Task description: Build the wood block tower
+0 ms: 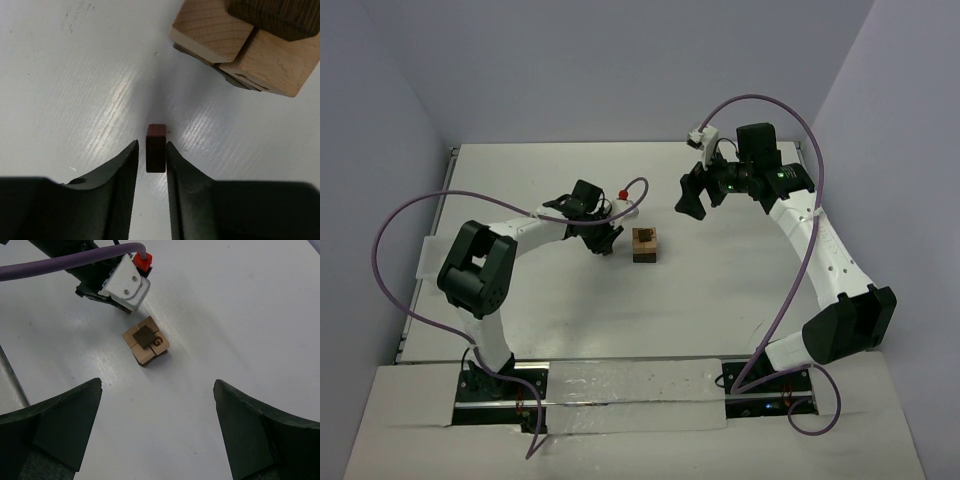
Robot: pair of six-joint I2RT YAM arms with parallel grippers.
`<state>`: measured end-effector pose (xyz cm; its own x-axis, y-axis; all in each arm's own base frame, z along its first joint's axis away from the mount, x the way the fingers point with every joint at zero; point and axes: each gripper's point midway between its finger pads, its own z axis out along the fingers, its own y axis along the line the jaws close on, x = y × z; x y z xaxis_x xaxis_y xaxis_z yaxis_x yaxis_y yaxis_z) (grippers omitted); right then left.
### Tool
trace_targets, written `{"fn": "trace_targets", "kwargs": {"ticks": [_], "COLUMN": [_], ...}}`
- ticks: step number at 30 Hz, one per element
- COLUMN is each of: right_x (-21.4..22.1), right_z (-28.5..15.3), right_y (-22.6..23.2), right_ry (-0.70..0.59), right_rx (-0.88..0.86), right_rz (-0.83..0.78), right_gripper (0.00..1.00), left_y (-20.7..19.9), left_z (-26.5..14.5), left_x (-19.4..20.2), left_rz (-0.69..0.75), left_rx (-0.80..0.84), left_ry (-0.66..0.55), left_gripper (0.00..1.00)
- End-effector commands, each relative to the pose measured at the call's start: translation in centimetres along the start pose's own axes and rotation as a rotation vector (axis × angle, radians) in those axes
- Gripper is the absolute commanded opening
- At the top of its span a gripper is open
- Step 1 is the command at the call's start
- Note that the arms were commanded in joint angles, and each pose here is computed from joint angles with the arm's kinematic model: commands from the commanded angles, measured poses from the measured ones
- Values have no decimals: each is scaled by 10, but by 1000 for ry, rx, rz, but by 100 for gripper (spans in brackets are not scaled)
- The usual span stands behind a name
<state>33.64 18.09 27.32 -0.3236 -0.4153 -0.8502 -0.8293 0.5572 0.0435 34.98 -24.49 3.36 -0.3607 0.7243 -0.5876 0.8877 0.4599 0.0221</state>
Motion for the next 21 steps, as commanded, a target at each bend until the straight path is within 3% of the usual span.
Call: {"fn": "trace_targets", "kwargs": {"ticks": [1, 4, 6, 11, 15, 21], "right_x": [-10, -10, -12, -26, -44, -53], "right_z": [-2, -3, -4, -1, 14, 41], "right_y": [-3, -3, -4, 2, 23, 82], "right_ry": [-39, -44, -54, -71, -62, -18], "right_rx": [4, 12, 22, 62, 72, -101], "right_rz": [-29, -37, -46, -114, -241, -315], "right_gripper": [99, 98, 97, 94, 91, 85], "left_y": [2, -2, -3, -14, -13, -29], "left_z": [-5, -12, -19, -77, -143, -172], "left_x": [-17, -21, -27, -62, -87, -88], "left_rz": [16, -21, -50, -314, -688, -893], "left_rx": [-4, 8, 5, 89, 164, 253], "left_ry": [-31, -41, -57, -241, -438, -411], "left_gripper": [31, 8, 1, 0, 0, 0]}}
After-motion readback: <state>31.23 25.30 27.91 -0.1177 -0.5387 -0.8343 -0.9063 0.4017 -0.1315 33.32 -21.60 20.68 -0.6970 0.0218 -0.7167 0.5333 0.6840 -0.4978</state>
